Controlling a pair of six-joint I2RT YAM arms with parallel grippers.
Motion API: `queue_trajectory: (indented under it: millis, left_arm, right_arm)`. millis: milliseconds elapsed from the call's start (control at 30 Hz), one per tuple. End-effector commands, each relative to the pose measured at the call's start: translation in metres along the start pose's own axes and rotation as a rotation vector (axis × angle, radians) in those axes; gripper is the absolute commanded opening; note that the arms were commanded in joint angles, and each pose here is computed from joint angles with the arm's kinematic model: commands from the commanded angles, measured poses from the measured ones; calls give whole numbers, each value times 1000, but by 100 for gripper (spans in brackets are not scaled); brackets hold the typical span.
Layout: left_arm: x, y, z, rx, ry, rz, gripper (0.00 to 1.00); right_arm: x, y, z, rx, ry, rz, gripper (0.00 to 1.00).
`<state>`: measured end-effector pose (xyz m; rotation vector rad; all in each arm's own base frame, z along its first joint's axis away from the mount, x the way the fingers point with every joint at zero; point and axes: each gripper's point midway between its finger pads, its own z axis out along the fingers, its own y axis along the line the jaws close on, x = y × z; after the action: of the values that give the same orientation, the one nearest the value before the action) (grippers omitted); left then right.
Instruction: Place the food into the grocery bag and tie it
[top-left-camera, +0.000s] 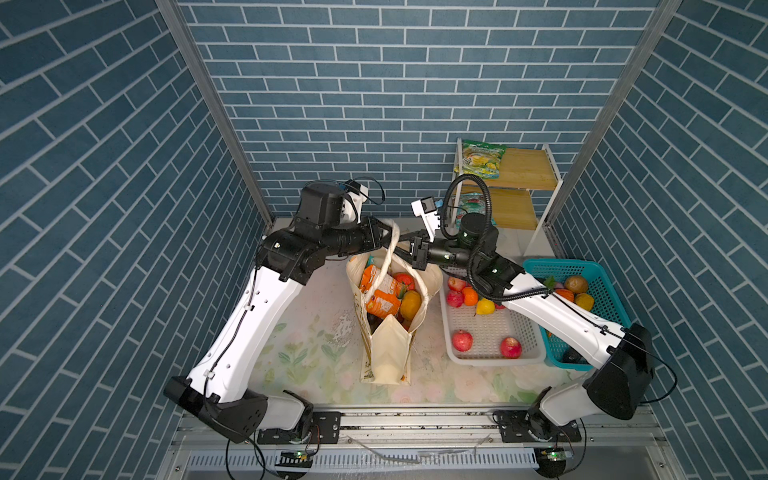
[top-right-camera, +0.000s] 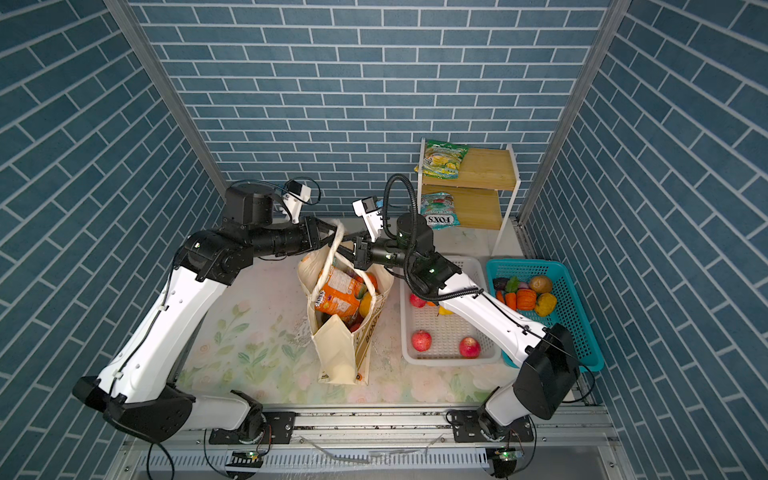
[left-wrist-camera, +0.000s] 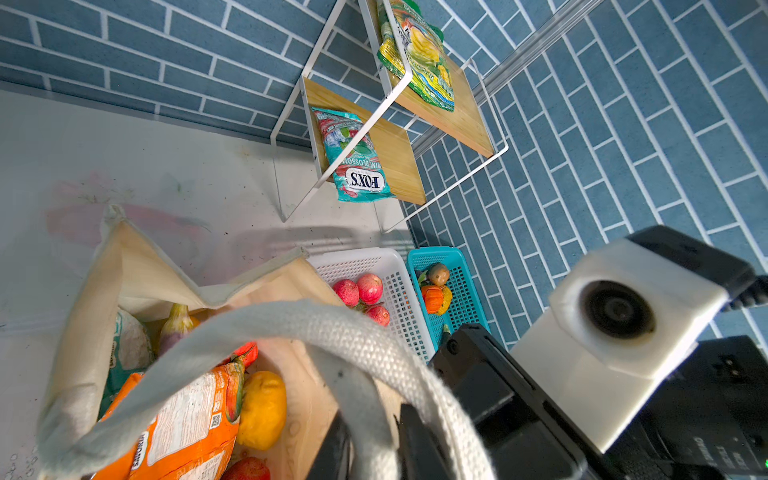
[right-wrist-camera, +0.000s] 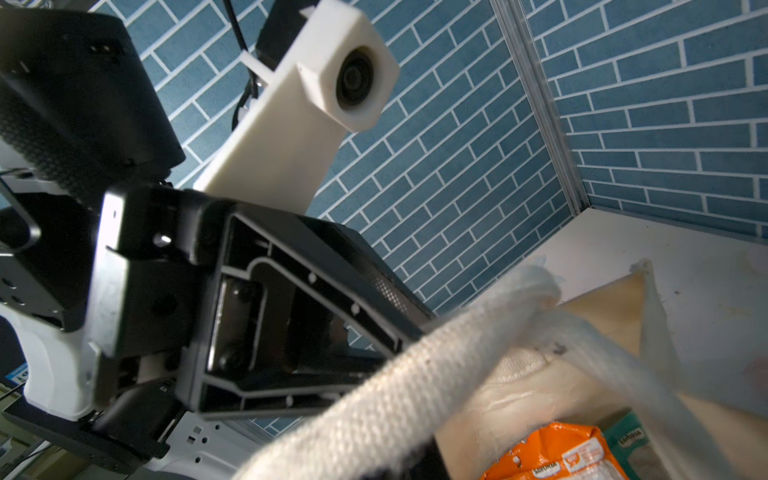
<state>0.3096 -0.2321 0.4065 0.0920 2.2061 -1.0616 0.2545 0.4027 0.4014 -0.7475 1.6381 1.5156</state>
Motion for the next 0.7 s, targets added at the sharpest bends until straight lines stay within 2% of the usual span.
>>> queue_trajectory:
  millis: [0, 133, 200, 500, 667]
  left_arm:
    - [13, -5, -3, 34, 46, 3, 15]
    - [10, -9, -11, 33, 30, 14, 0]
    - [7, -11, -14, 30, 21, 20, 0]
    - [-11, -20, -37, 7, -34, 53, 0]
    - [-15, -25, -43, 1, -40, 63, 0]
  right_arm:
    - [-21, 18, -3, -31, -54, -90, 0]
    - [-21, 19, -8, -15, -55, -106, 0]
    - [-22, 21, -12, -4, -61, -109, 3]
    - [-11, 24, -42, 89, -29, -182, 35]
    - [-5, 19, -61, 151, -16, -209, 40]
